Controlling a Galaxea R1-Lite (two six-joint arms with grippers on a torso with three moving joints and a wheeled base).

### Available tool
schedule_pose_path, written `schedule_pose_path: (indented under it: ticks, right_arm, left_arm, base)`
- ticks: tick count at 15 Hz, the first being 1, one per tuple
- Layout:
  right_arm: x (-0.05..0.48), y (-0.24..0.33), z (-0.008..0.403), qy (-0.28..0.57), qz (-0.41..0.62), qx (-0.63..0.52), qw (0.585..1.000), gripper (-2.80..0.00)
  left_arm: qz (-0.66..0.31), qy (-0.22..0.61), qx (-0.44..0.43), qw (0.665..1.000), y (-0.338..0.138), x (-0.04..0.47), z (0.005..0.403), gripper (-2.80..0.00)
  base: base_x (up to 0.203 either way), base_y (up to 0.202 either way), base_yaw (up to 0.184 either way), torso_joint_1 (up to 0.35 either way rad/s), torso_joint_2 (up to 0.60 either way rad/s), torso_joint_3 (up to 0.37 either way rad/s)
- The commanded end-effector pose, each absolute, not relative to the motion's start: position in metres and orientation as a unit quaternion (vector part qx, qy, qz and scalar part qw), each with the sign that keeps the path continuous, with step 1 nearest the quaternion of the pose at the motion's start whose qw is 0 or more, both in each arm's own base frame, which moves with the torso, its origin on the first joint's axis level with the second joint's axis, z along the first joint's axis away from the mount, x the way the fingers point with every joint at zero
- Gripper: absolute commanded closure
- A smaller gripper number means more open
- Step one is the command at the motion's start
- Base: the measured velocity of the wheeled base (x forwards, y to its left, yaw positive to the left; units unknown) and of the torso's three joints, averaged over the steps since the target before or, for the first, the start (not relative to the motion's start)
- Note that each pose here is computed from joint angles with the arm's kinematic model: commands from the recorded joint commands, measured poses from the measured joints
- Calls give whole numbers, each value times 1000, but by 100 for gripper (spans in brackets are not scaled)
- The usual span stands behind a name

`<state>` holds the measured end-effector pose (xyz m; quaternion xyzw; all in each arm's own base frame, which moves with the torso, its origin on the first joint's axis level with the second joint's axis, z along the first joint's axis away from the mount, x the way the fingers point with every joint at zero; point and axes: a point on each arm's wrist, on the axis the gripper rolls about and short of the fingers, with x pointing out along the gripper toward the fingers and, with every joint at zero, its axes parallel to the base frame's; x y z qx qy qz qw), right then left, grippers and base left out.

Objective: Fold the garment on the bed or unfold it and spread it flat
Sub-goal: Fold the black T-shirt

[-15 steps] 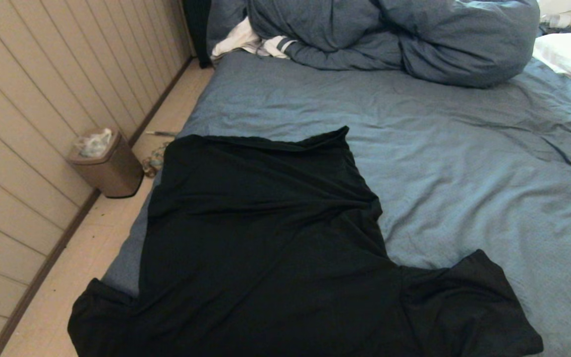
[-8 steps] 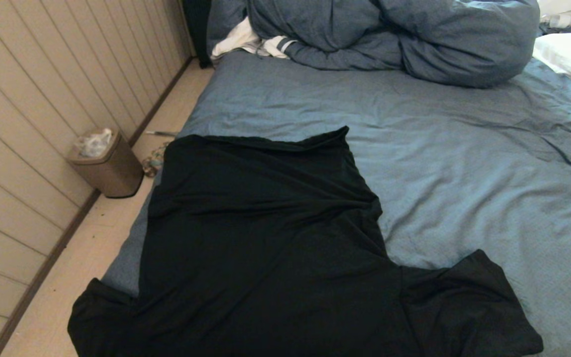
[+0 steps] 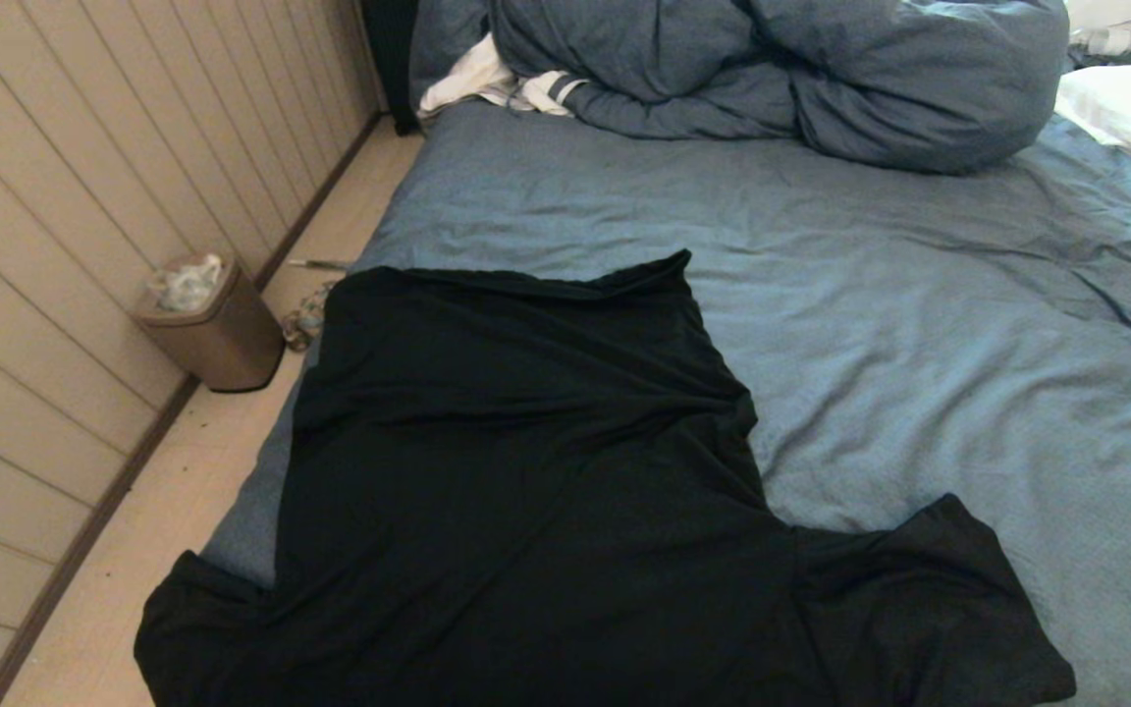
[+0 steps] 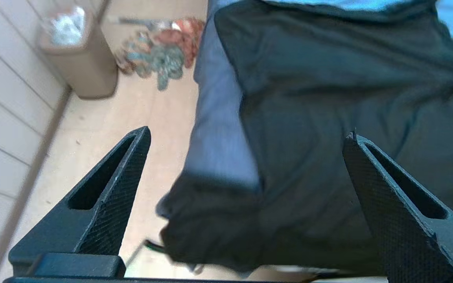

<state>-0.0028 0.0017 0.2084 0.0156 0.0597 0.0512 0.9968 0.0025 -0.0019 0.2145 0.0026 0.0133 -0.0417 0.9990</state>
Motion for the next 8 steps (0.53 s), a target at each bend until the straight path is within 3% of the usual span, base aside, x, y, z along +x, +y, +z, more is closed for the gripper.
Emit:
schedule_pose_path:
  ticks: [1,4,8]
  right_arm:
    - [71,4,241,165,53,29,984,0]
    - [151,3,236,275,39,47,959,0]
    - [222,-36,186,404,-4,86,911,0]
  left_arm:
    - [-52,107,-11,993,-2,68,239,-280]
    - [-80,203,-41,975,-4,126,232,-280]
    - [-140,301,-112,937,-9,167,207,-280]
  base:
    - [0,0,0,0,0,0]
    - [0,0,0,0,0,0]
    - [0,0,0,0,0,0]
